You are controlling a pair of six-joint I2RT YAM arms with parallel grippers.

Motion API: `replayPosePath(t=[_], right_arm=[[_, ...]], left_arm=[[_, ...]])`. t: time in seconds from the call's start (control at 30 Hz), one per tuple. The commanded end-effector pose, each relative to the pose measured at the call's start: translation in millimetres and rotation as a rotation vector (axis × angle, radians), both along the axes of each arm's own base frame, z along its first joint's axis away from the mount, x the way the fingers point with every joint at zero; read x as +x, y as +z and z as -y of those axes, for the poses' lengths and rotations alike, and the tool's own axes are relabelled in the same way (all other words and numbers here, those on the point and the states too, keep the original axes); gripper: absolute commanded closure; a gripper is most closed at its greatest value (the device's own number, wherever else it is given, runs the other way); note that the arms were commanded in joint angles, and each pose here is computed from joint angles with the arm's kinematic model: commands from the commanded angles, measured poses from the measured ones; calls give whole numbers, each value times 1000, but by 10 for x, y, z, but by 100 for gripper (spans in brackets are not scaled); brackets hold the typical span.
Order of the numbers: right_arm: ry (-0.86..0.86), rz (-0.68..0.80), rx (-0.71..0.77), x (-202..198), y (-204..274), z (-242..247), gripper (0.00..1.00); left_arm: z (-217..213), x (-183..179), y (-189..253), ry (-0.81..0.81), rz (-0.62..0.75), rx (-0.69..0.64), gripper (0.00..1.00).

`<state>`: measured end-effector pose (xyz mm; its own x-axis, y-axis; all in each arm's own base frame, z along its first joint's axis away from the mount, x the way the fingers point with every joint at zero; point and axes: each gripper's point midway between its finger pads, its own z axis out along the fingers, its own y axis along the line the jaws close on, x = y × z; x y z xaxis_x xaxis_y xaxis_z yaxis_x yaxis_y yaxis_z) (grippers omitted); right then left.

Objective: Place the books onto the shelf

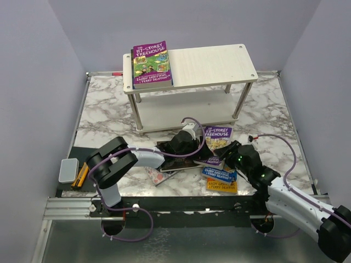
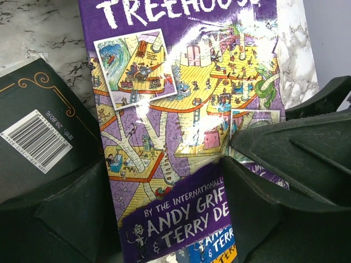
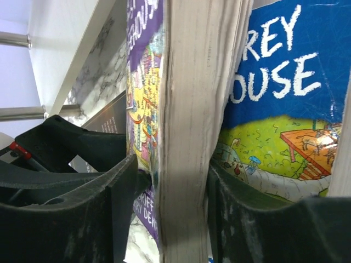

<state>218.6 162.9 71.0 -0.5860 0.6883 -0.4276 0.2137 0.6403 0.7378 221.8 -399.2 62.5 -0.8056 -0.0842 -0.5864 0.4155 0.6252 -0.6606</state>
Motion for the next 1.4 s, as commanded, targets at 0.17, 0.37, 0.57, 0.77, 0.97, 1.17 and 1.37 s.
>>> replayPosePath(t=[0.17, 0.37, 0.57, 0.77, 0.97, 1.17, 1.37], right_arm=[[117, -279, -43, -606, -725, 26, 88], [92, -240, -43, -567, -583, 72, 99], [101, -220, -71, -591, -419, 128, 99], [125, -133, -61, -602, -89, 160, 99], [163, -35, -47, -666, 332, 200, 99], [236, 87, -12, -766, 750, 186, 99], [354, 235, 114, -919, 1299, 27, 99]], left_arm=[[-61, -515, -485, -133, -124, 112, 30], [-111, -499, -336, -114, -93, 92, 27], [-202, -456, -195, -82, -55, 95, 16], [-221, -463, 125, -80, -26, 55, 10], [-268, -517, 604, -66, -1, -51, 3], [-401, -646, 956, -61, 3, -144, 1], [-513, -800, 1208, -73, -15, -246, 1]])
